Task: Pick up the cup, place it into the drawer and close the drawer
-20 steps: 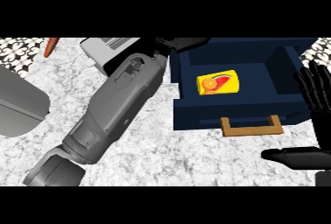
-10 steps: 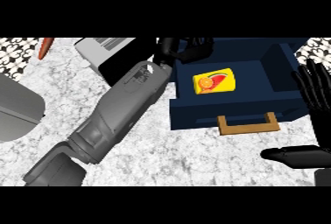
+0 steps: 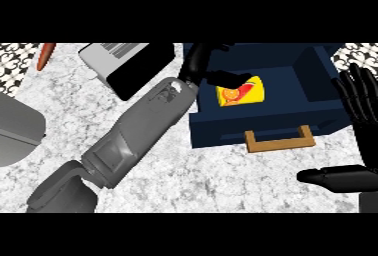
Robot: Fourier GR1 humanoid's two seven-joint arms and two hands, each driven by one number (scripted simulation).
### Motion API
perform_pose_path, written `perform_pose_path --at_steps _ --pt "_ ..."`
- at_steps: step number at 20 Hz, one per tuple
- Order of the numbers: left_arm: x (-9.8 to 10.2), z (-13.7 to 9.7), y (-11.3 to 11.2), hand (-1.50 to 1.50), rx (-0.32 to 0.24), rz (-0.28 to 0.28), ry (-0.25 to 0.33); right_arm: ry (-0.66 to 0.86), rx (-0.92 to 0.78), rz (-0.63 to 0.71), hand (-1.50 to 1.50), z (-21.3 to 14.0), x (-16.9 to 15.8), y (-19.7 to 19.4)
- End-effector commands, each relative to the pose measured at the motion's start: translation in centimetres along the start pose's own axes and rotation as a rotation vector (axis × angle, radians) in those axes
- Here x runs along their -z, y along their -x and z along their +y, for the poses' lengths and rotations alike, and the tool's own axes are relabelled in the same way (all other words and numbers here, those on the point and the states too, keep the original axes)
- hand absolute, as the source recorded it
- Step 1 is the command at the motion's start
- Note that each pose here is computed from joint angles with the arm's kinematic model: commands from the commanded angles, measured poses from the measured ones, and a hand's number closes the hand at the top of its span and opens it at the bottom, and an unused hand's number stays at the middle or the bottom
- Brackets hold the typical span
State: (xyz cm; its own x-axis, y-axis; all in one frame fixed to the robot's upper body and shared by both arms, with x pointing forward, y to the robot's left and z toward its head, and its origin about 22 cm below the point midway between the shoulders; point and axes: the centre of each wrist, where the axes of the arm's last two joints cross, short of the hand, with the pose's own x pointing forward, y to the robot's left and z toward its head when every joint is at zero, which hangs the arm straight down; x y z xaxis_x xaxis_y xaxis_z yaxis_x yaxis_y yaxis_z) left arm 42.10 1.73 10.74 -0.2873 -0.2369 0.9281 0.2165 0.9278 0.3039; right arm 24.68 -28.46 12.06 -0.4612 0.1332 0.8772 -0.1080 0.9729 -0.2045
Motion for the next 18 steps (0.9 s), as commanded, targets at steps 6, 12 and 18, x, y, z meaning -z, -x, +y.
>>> perform_pose_path --at_steps 6,12,18 --pt "-0.5 -0.9 -0.3 -1.50 -0.021 -0.096 -0.049 -0.029 0.138 -0.028 -1.50 -0.2 0.0 0.6" --pt "-0.1 -1.4 -2.7 -1.50 -0.151 -0.163 -0.065 -0.141 0.156 -0.040 1.50 -1.5 -1.0 -0.1" --pt "0.8 -0.6 -4.1 -1.50 -0.186 -0.149 -0.095 -0.279 -0.060 -0.011 1.50 -0.6 -0.9 -3.6"
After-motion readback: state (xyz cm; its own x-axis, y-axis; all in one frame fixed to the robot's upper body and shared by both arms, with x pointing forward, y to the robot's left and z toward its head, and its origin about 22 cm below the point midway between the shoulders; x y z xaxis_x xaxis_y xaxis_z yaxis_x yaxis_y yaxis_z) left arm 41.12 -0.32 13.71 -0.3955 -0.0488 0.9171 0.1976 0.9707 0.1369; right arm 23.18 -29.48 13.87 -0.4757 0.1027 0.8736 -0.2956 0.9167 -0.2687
